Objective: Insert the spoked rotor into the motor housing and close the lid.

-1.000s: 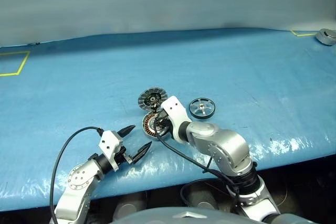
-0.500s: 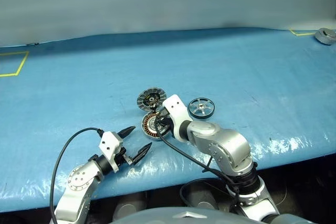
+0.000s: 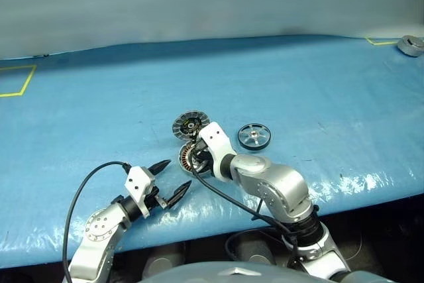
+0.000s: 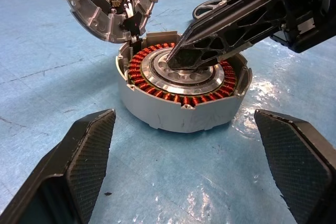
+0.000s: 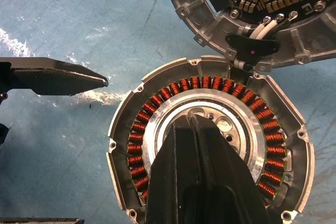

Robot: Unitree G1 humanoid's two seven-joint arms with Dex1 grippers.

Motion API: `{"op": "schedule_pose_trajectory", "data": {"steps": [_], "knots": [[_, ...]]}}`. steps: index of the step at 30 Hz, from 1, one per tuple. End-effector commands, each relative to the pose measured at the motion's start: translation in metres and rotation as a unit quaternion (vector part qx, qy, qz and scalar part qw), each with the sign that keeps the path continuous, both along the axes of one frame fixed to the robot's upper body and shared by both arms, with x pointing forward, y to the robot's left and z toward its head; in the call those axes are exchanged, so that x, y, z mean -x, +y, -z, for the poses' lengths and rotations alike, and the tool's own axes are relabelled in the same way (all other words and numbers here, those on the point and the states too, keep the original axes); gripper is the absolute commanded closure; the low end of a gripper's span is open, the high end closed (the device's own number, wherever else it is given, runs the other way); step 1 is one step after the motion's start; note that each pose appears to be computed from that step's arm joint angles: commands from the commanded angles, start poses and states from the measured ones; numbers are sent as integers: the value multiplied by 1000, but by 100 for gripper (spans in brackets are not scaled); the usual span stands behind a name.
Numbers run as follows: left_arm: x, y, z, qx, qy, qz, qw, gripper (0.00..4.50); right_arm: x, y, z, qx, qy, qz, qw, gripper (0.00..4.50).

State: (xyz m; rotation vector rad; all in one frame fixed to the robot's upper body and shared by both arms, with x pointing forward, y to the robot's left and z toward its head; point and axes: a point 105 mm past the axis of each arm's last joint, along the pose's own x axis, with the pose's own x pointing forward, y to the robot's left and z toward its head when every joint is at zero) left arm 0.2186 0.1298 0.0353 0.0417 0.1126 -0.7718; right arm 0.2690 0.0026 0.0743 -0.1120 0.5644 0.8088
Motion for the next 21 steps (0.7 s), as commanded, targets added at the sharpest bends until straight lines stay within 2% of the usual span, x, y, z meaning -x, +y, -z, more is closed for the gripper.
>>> {"op": "schedule_pose_trajectory", "data": {"steps": [1,13,18,21], "knots": [[0,2,-4,-2,-11,2,1000,0,2,5,-1,-10,-3,-8,1000,446],[1,3,-1,-4,-5,2,1000,0,4,-9,31,23,31,17,999,446],[1,3,-1,-4,-5,2,1000,0,4,-11,34,28,10,12,999,446],[1,2,-1,-4,-4,1,1000,0,2,-12,32,40,-35,-2,999,446]]}}
